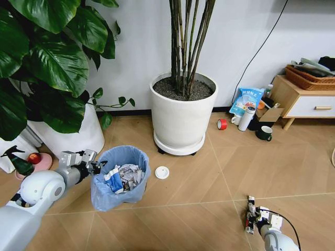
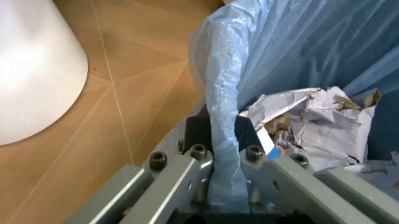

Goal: Pick up the trash bin and place the garbage on the floor into it.

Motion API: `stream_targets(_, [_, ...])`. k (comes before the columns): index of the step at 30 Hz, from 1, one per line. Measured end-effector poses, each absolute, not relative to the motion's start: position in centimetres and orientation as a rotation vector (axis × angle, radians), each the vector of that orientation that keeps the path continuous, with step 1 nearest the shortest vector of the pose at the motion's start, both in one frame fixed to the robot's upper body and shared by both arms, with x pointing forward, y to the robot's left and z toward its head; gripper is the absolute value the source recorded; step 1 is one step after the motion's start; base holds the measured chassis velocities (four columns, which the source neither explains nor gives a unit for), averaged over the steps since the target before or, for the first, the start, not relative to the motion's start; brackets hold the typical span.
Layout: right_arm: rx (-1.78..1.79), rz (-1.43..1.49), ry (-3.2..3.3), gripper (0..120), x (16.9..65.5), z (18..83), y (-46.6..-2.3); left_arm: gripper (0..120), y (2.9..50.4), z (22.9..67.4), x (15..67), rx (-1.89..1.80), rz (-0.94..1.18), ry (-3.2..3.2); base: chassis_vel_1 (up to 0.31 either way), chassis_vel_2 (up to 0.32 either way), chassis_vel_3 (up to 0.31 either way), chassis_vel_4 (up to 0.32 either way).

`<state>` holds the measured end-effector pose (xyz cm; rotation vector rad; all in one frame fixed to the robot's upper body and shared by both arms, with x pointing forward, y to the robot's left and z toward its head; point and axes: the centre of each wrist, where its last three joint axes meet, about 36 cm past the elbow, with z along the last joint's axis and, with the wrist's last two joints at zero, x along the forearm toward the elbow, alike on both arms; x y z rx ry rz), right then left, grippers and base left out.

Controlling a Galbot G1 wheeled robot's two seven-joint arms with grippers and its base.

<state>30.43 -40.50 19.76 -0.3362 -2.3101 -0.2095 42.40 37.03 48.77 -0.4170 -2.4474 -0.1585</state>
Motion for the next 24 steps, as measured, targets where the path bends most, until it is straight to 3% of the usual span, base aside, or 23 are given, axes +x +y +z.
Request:
stream_targets(5, [-0.337, -0.216, -2.313, 2, 30.5, 19.6, -40.3, 0, 37.1, 48.9, 42.4, -0.417, -0.16, -2.449, 0.0, 0.0, 0.0, 0.0])
stream_targets(14, [-0.321, -0.207, -2.419, 2, 31.0, 22.9, -39.9, 0, 36.9, 48.9, 42.4, -0.421, -0.158, -2.452, 0.0, 0.0, 0.0, 0.0])
stream_targets(24, [-0.082, -0.183, -2.777, 2, 35.7, 36.7, -37.9, 0, 36.9, 48.6, 42.5, -0.414, -0.152, -2.449, 0.0, 0.0, 0.0, 0.0])
